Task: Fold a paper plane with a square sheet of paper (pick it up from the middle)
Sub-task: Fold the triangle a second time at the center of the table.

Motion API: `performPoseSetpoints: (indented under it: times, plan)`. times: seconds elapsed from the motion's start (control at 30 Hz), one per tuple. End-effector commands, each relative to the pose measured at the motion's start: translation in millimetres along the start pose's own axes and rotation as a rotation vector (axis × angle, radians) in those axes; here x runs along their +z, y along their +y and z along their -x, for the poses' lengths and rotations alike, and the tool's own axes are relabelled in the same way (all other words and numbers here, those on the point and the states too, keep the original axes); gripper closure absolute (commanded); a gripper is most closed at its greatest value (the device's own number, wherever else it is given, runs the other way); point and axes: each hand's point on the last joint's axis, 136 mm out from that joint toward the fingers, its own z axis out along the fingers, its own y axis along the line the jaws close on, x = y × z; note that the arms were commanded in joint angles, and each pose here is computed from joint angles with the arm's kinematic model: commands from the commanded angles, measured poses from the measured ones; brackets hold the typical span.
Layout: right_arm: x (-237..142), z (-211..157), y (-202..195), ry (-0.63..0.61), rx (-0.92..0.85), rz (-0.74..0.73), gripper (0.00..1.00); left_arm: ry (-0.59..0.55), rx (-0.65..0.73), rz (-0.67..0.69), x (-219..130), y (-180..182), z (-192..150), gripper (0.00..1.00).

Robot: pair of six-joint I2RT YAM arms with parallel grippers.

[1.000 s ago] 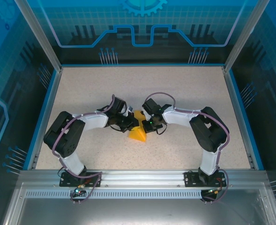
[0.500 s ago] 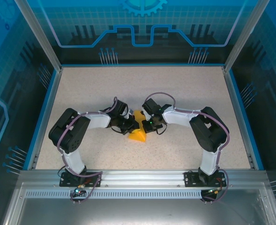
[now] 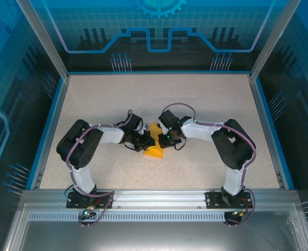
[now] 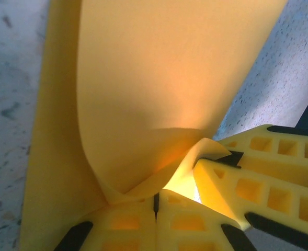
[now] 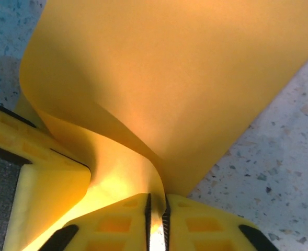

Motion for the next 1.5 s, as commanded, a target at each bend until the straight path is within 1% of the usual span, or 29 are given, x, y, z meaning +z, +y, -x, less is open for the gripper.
performPoseSetpoints:
  times: [0.0,0.07,0.13,0.2,0.33,0.5,0.57,0.73,0.87,1.17,1.23,1.33,1.47]
  plan:
    - [-29.8,5.3,5.0,-0.070,0.020,-0.006,0.80,0.019,-0.024,0.081,8.1,28.5,-9.2,1.00]
    - [-40.5,4.8,10.0,-0.100,0.045,0.033,0.78,0.019,-0.022,0.078,7.9,27.1,-8.7,1.00]
    - [-43.1,0.9,24.5,-0.107,0.063,0.124,0.80,0.018,-0.022,0.079,7.8,27.2,-8.1,1.00]
    - [-39.8,-5.2,42.8,-0.095,0.071,0.214,0.84,0.019,-0.020,0.077,8.0,26.2,-7.9,1.00]
    - [-25.9,-14.9,65.3,-0.054,0.094,0.287,0.92,0.019,-0.015,0.075,7.3,24.8,-8.1,1.00]
    - [-4.4,-23.1,62.5,-0.009,0.143,0.256,0.95,0.021,-0.014,0.077,6.8,24.5,-8.4,1.00]
    - [0.0,-25.0,61.4,0.000,0.154,0.266,0.95,0.022,-0.013,0.078,6.6,24.5,-8.4,1.00]
    - [2.1,-26.7,53.4,0.003,0.177,0.256,0.95,0.023,-0.010,0.080,5.5,24.3,-9.0,1.00]
    - [7.7,-31.5,45.7,0.030,0.209,0.258,0.95,0.022,-0.010,0.079,5.6,23.5,-8.8,1.00]
    - [17.7,-49.6,29.8,0.072,0.243,0.233,0.94,0.025,-0.010,0.085,6.5,26.1,-9.3,1.00]
    - [21.8,-59.8,21.5,0.090,0.260,0.219,0.94,0.026,-0.013,0.087,6.6,27.1,-9.9,1.00]
    - [18.8,-59.8,19.5,0.081,0.266,0.233,0.93,0.024,-0.012,0.089,6.3,27.7,-10.0,1.00]
    - [4.1,-52.7,25.2,0.057,0.236,0.248,0.92,0.024,-0.013,0.090,6.3,27.7,-9.4,1.00]
